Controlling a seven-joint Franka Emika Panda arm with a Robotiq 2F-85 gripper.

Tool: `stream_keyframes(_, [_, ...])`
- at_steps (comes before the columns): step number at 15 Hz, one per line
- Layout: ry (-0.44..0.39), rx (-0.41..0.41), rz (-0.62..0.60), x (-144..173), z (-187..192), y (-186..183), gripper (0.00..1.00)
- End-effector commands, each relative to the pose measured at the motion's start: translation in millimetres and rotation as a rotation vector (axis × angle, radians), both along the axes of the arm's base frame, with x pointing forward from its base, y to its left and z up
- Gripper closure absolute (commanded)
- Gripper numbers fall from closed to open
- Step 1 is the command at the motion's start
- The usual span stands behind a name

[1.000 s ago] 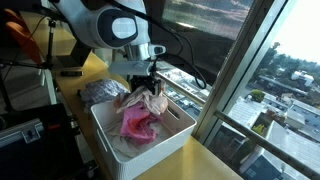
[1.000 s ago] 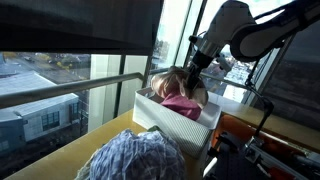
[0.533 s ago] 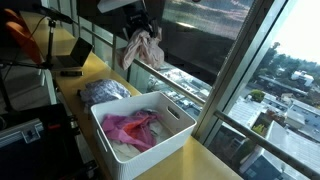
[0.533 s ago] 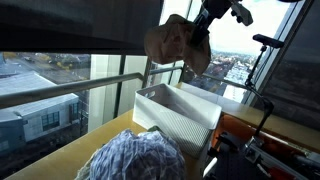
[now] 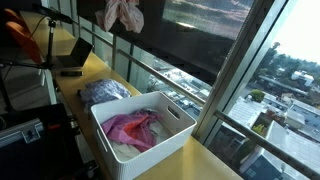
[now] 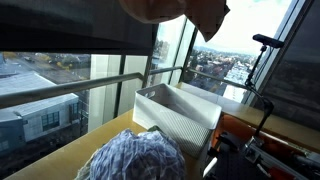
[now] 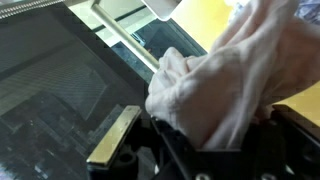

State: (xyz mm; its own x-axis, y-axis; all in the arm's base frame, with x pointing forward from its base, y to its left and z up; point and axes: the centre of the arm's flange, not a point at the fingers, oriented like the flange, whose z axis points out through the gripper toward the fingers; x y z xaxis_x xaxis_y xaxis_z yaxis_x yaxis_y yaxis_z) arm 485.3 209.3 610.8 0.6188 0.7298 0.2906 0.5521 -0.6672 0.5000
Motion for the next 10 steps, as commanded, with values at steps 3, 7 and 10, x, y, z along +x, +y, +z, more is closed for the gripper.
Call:
stream_keyframes(3, [0.135,0.007,-0.014,2,-74,16,1.00])
stream_keyframes(7, [0.278,0.021,-0.071,4,-156,5,1.00])
stream_keyframes(10, [0.374,0.021,-0.117,-1,-212,-1,1.00])
